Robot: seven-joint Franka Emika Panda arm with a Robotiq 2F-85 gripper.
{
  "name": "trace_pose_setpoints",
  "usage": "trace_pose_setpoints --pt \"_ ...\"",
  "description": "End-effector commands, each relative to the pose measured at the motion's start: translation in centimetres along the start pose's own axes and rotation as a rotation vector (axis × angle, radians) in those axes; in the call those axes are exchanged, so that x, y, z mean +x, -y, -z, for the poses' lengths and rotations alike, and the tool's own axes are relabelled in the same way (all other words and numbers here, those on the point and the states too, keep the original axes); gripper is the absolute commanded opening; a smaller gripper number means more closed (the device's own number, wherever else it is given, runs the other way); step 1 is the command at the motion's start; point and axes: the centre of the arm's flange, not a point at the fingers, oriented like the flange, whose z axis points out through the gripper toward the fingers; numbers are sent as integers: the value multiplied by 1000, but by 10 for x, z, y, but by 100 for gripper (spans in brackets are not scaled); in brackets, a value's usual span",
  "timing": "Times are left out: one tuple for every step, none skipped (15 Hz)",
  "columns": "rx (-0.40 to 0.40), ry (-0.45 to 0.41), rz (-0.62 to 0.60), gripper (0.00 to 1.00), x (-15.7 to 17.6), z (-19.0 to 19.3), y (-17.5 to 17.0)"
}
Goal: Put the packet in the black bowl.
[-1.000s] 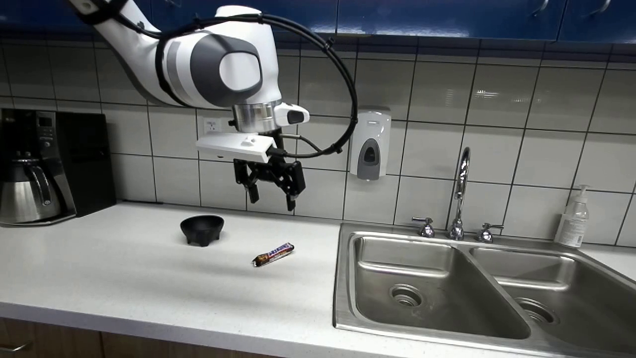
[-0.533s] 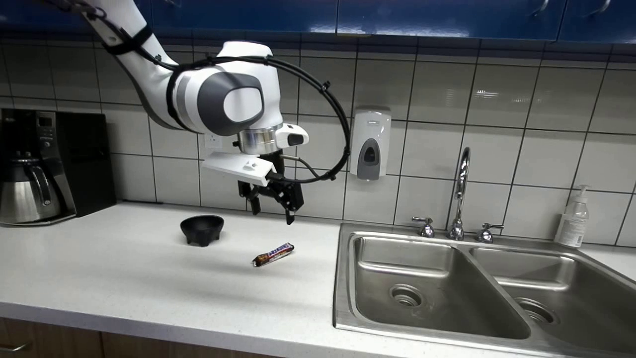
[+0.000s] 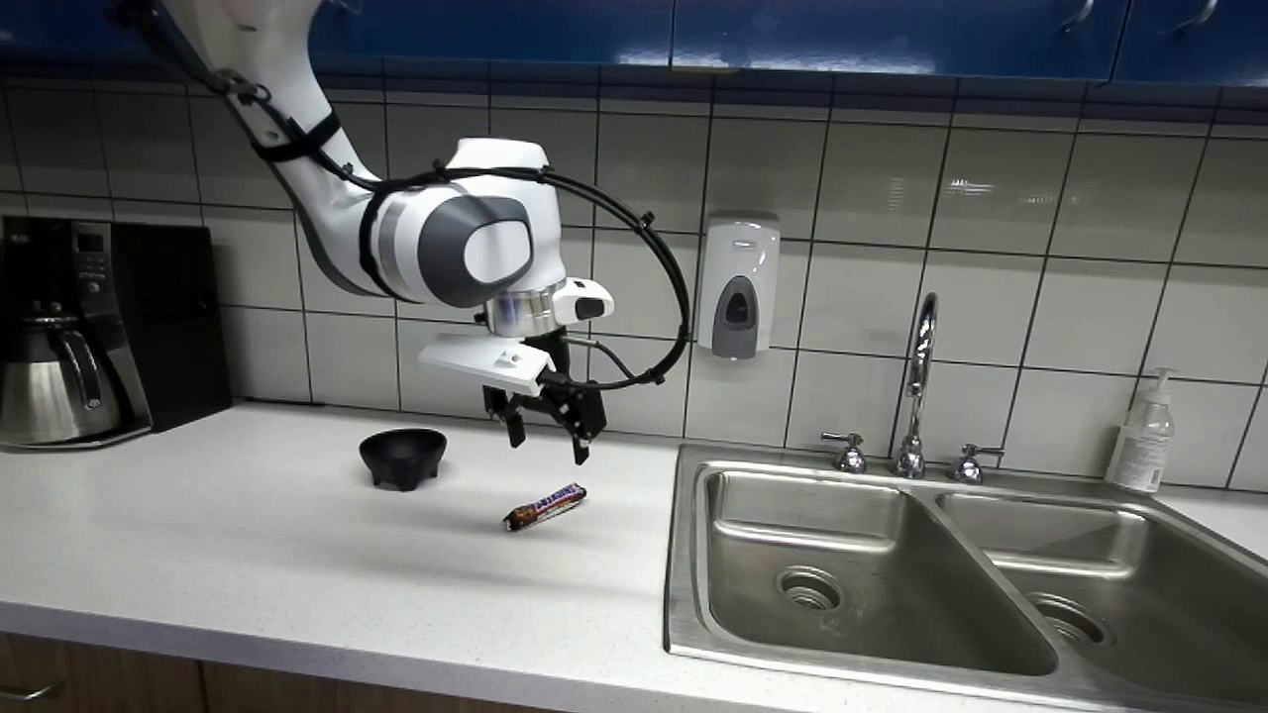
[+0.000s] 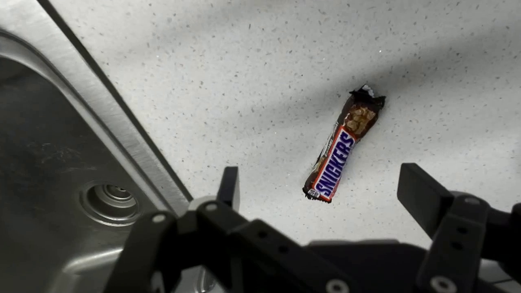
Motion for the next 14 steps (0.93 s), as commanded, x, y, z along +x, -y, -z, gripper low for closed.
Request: trace_pose_setpoints --pt "-10 3 -26 100 23 -20 7" --pt "-13 7 -30 100 24 -25 8" --pt "-16 8 -35 100 27 -29 9" --pt "-20 11 -42 100 29 -33 11" --pt "-23 12 -50 100 30 -37 12" --pt "-27 13 -58 100 32 -41 14" --pt "-30 15 -65 100 33 -45 15" --pt "-33 17 -75 100 34 -48 16" --pt "-36 17 -83 100 36 -52 17" --pt "-38 20 -92 100 36 -55 19" --pt "-42 20 -103 100 37 -58 20" --pt "-45 22 -112 100 38 -61 21" --pt "-49 24 -121 100 38 -65 22" --pt "-52 27 -130 100 39 -68 24"
